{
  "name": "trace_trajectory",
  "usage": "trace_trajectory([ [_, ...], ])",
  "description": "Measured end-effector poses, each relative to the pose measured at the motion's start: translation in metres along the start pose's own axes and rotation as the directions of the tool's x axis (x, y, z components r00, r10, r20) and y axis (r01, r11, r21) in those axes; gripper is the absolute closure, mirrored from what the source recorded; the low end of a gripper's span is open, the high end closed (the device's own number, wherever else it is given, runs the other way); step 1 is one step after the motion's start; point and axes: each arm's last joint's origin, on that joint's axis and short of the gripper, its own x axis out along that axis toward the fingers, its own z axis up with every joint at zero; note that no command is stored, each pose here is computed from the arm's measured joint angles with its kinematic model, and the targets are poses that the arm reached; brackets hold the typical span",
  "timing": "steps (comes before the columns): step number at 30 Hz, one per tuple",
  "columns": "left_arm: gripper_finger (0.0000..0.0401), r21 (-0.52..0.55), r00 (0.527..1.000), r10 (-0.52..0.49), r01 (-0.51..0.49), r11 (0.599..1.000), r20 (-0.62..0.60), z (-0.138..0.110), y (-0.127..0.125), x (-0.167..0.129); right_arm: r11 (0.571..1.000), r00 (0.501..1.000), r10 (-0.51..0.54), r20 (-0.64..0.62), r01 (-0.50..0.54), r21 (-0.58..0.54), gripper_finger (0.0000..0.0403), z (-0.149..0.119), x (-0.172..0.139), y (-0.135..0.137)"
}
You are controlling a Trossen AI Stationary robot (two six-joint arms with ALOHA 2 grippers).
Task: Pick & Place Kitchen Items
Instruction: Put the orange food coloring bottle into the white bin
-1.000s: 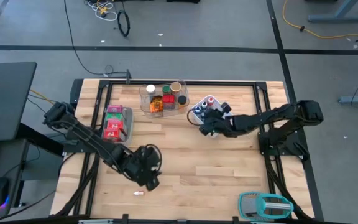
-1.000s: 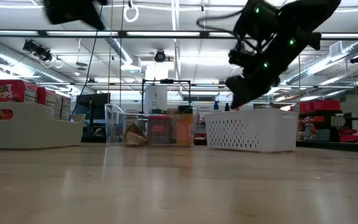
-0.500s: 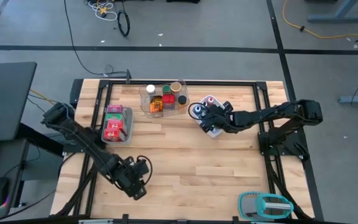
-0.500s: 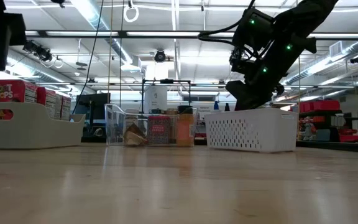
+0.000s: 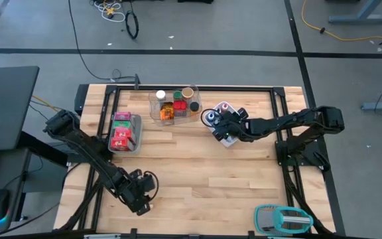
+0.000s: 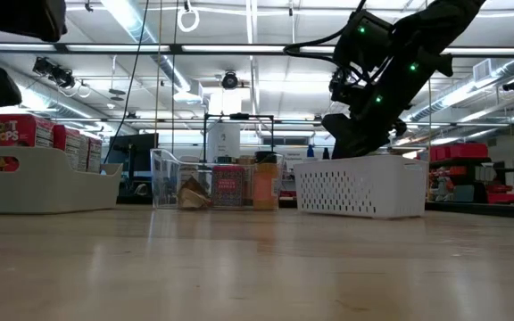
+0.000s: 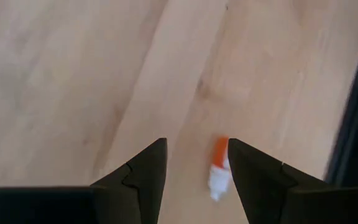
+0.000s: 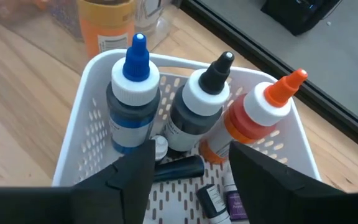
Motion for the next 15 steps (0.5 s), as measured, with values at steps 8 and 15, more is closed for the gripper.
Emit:
trace_trajectory([
  [8,0.0221,0.027,0.996,-0.034,0.032,0.999,0.086,-0.005,-0.006,0.000,1.000,1.000,0.002,0.000,-0.002,0.001,0.0183,0.000,0.000,0.000],
  [15,0.0221,0.168,0.982,-0.097,0.069,0.983,0.164,-0.017,-0.023,0.012,1.000,1.000,0.016,-0.005,-0.016,0.002,0.0183,0.000,0.000,0.001],
])
